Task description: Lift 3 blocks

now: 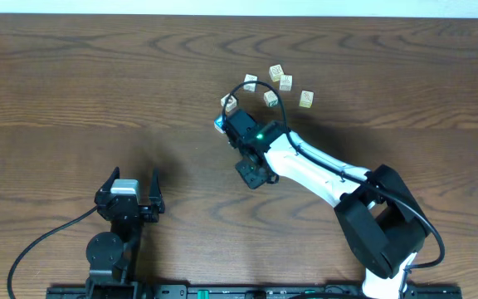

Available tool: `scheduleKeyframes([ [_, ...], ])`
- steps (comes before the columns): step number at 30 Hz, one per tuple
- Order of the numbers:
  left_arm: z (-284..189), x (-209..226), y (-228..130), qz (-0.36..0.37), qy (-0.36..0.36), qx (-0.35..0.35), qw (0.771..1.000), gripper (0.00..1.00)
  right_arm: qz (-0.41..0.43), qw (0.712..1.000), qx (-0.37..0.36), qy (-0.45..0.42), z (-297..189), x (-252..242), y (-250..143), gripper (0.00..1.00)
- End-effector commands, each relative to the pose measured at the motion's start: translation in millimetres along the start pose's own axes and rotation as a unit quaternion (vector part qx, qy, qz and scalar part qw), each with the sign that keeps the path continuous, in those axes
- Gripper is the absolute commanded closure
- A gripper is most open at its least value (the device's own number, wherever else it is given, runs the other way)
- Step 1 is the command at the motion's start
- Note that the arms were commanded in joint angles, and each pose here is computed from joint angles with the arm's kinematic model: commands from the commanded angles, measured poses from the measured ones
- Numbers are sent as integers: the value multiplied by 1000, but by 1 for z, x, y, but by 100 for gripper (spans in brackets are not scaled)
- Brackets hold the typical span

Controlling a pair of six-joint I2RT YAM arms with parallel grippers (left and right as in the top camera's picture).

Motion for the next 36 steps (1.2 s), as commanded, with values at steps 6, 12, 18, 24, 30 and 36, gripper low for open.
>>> scheduleKeyframes([
  [6, 0, 0, -13, -6, 3, 26, 1000, 24, 14, 1000, -23, -17, 11, -10, 4, 91],
  [12, 0, 0, -13, -6, 3, 26, 1000, 24, 20, 999, -21, -23, 15, -16, 2, 92],
  [18, 0, 0, -13, -6, 3, 26, 1000, 24, 34, 999, -23, -34, 15, -28, 5, 93],
  [24, 0, 0, -13, -6, 3, 26, 1000, 24, 41, 998, -21, -37, 16, -35, 6, 94],
  [30, 0, 0, -13, -6, 3, 26, 1000, 24, 40, 998, -8, -40, 16, -36, 1, 96],
  [36, 0, 0, -13, -6, 3, 26, 1000, 24, 40, 998, -6, -48, 16, -38, -1, 97],
])
Point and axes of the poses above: each gripper's point midway between its finger pads, its own z axis out along the fingers, its own x axis along the line the jaws close on, y = z × x, the point moved 5 cm from there along -z, back along the fingers, and after that the axes turned 10 degrees about z, right-handed, at the moved point
